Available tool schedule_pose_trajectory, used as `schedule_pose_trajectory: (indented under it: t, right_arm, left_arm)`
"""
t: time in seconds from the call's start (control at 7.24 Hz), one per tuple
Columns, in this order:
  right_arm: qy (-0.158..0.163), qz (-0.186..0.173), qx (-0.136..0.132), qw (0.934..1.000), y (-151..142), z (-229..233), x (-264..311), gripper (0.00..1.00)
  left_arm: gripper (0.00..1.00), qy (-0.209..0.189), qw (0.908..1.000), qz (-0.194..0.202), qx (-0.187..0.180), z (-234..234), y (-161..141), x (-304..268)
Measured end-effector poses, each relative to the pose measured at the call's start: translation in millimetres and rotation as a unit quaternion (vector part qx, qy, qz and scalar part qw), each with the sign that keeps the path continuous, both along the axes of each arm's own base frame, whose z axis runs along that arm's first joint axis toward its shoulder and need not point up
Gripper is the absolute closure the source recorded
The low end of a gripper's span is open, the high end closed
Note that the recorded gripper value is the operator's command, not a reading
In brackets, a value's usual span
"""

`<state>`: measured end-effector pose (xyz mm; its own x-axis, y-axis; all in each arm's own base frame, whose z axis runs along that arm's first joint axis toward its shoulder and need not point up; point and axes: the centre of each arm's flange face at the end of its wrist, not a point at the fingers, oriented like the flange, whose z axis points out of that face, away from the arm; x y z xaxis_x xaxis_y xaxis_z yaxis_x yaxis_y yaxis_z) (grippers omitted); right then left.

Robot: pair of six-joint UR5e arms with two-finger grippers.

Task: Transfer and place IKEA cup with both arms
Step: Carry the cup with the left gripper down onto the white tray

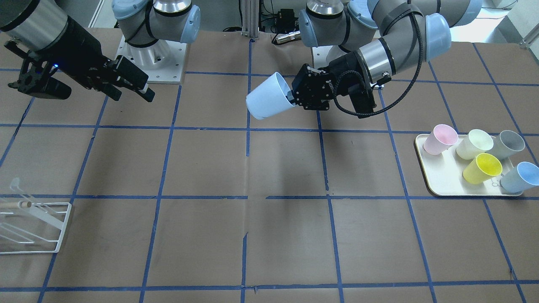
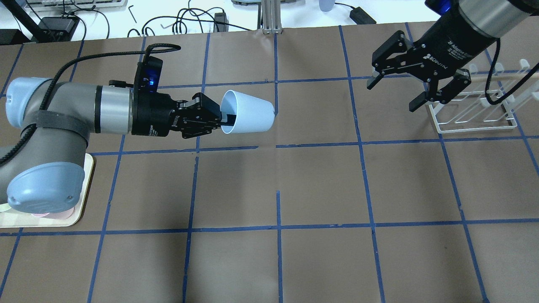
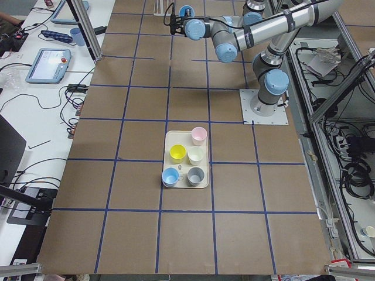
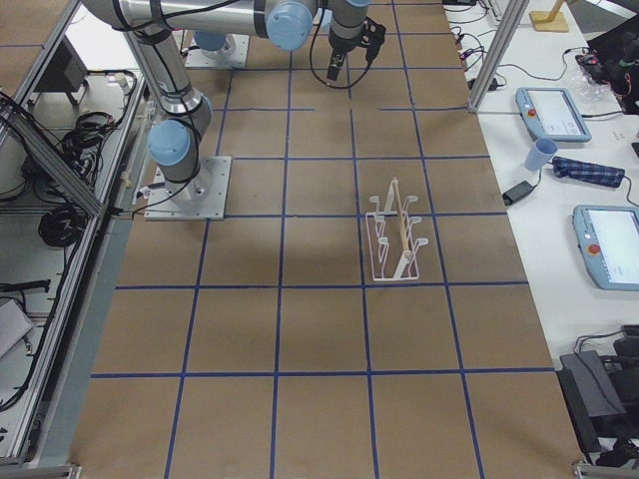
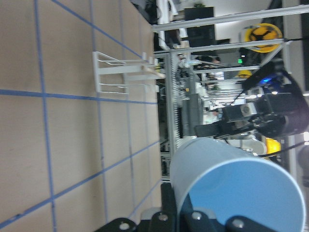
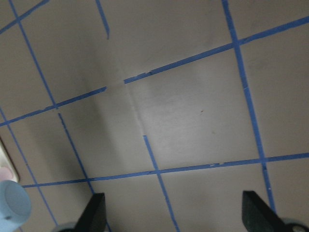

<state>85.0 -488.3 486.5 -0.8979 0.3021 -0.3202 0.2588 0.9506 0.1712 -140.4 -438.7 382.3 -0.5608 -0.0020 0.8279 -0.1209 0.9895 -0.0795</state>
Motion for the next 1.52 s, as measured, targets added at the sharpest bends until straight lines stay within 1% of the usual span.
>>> schedule_pose_trajectory:
  t: [0.14,0.28,0.41,0.55,0.69,0.83,0.97,1.24,1.52]
  right_arm:
    - [0.040,0.009,-0.001,0.9991,0.2,-3.5,-4.5,0.00]
    - [0.082,0.025,-0.008,0.9963,0.4,-5.9,-0.3,0.00]
    - [0.119,0.046,-0.020,0.9916,0.7,-6.2,15.0,0.00]
    - [0.143,0.060,-0.034,0.9874,0.8,-4.8,35.0,0.00]
    - [0.158,0.067,-0.055,0.9836,0.6,-0.4,52.8,0.00]
    - [0.170,0.073,-0.078,0.9797,0.8,5.6,63.1,0.00]
    - [0.176,0.081,-0.094,0.9765,1.4,9.5,67.8,0.00]
    - [0.181,0.089,-0.121,0.9720,-0.7,16.3,69.9,0.00]
    - [0.181,0.103,-0.133,0.9690,-1.5,18.1,70.4,0.00]
  left_arm:
    - [1.00,-0.080,0.9968,0.010,0.006,-3.5,-2.0,18.8]
    - [1.00,-0.160,0.9868,0.021,0.011,-3.6,-6.4,40.8]
    - [1.00,-0.229,0.9730,0.027,0.014,0.2,-14.5,66.3]
    - [1.00,-0.285,0.9583,0.018,0.014,3.7,-22.7,92.2]
    - [1.00,-0.339,0.9407,-0.005,0.013,5.4,-29.9,121.2]
    - [1.00,-0.382,0.9238,-0.026,0.015,2.9,-36.8,154.5]
    - [1.00,-0.410,0.9103,-0.050,0.021,-5.1,-43.4,191.4]
    - [1.00,-0.441,0.8905,-0.109,0.026,-28.3,-60.4,259.4]
    - [1.00,-0.464,0.8709,-0.161,0.027,-44.6,-84.5,314.4]
